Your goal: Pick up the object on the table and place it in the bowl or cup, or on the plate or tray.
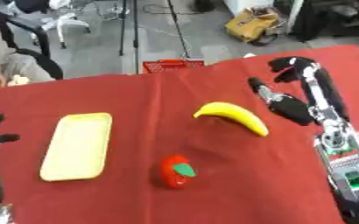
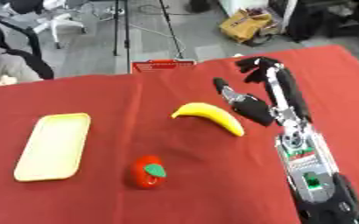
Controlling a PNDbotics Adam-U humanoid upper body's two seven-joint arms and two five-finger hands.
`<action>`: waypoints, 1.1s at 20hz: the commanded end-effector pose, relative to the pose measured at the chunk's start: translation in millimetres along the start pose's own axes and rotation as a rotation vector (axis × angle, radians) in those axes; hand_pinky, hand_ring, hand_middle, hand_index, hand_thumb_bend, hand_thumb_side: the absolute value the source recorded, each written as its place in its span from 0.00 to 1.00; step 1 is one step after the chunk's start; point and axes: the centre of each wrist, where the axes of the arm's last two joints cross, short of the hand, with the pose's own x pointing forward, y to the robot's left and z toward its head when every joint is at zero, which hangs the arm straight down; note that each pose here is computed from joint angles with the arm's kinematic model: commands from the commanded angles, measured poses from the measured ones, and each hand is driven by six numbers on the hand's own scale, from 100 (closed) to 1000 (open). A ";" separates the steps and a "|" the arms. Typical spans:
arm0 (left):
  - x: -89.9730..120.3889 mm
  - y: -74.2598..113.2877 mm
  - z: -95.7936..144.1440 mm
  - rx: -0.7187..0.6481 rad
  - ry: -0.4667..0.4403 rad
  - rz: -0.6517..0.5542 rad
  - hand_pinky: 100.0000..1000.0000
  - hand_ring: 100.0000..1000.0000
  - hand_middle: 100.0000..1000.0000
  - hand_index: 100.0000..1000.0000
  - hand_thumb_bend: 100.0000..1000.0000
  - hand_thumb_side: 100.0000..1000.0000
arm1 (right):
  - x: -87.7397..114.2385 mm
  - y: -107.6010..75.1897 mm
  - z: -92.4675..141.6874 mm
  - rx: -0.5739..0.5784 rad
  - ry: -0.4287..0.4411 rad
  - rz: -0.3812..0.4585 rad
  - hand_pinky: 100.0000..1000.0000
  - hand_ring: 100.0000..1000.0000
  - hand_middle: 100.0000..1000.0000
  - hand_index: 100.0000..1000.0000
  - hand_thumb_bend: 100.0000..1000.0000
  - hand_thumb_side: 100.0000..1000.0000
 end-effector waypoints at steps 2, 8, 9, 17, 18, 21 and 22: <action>4.9 0.8 -3.1 -0.005 -0.020 0.001 0.47 0.75 0.71 0.67 0.56 0.89 | -8.2 0.6 -22.4 0.100 0.027 0.087 0.63 0.57 0.61 0.73 0.54 0.47; 4.4 1.0 -2.9 -0.014 -0.017 -0.001 0.47 0.75 0.71 0.67 0.56 0.89 | -40.2 23.8 -50.2 0.248 0.136 0.188 0.63 0.57 0.62 0.74 0.55 0.43; 4.5 0.6 -2.9 -0.016 -0.017 0.000 0.47 0.75 0.71 0.67 0.56 0.89 | -45.3 27.2 -51.4 0.260 0.148 0.192 0.63 0.57 0.62 0.74 0.55 0.43; 4.0 1.1 -2.6 -0.021 -0.016 -0.008 0.47 0.75 0.71 0.67 0.56 0.89 | -79.1 47.1 -61.3 0.343 0.271 0.294 0.63 0.59 0.65 0.76 0.57 0.39; 4.1 1.0 -2.6 -0.020 -0.017 -0.008 0.47 0.75 0.71 0.67 0.56 0.89 | -81.8 47.5 -62.0 0.345 0.283 0.307 0.63 0.59 0.65 0.76 0.57 0.39; 4.1 1.4 -2.5 -0.021 -0.018 -0.007 0.47 0.75 0.71 0.67 0.57 0.89 | -91.1 47.3 -61.3 0.354 0.322 0.337 0.64 0.59 0.65 0.76 0.58 0.38; 4.1 1.4 -2.5 -0.021 -0.018 -0.007 0.47 0.75 0.71 0.67 0.57 0.89 | -93.8 46.9 -60.9 0.355 0.333 0.342 0.64 0.59 0.65 0.76 0.58 0.38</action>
